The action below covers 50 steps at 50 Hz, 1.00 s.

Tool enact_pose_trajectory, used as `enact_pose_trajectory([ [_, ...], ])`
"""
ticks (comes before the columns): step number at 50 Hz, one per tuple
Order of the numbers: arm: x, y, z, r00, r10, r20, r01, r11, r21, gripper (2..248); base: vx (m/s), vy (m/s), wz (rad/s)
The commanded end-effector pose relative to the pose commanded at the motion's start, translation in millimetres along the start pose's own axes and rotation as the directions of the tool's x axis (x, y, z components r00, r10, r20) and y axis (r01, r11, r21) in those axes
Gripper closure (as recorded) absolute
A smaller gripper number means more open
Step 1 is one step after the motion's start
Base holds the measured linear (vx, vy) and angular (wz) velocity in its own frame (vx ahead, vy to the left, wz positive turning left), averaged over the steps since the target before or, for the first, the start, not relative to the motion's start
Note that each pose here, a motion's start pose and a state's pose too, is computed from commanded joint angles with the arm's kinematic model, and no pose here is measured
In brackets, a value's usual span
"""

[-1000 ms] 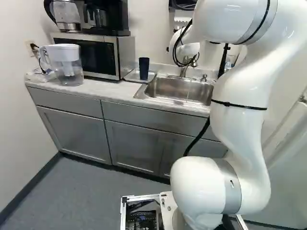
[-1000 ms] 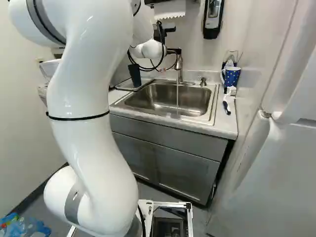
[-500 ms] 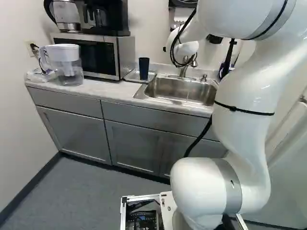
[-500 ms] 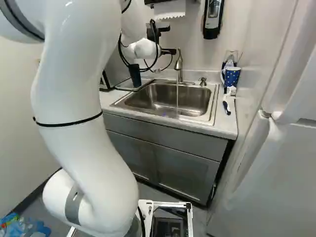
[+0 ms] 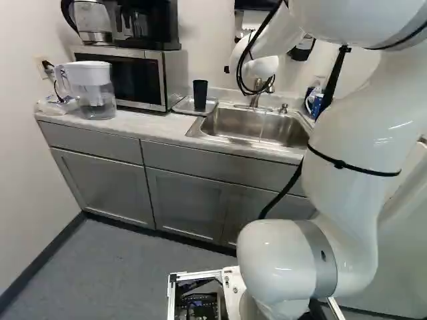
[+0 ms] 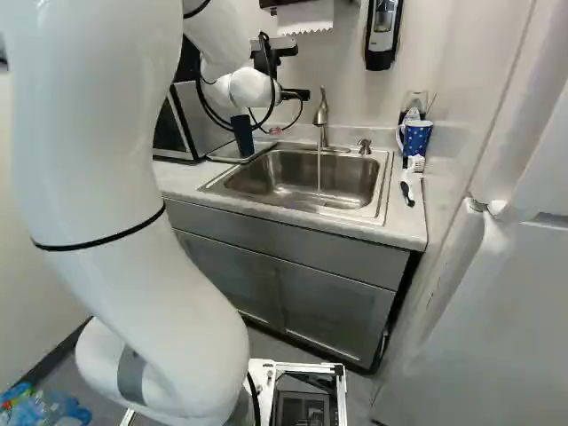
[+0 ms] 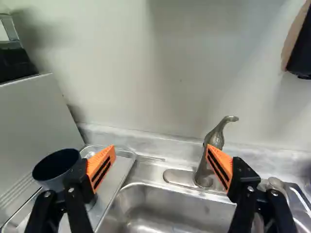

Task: Rinse the cup and place it in the tray

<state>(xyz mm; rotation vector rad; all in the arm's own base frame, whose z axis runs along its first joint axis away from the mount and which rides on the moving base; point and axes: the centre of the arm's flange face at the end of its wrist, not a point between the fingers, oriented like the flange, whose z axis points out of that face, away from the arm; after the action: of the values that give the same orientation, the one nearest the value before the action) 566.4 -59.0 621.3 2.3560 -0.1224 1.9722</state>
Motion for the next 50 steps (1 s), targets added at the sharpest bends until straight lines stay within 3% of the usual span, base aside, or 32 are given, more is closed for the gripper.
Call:
enact_pose_trajectory([
  [29,-16.7,-2.4,-60,0.997,-0.001,0.077,0.001,1.000,0.005,3,0.000,0.000,0.000],
  [50,-28.7,-0.6,-83,0.988,0.000,0.156,0.000,1.000,0.001,3,0.000,0.000,0.000],
])
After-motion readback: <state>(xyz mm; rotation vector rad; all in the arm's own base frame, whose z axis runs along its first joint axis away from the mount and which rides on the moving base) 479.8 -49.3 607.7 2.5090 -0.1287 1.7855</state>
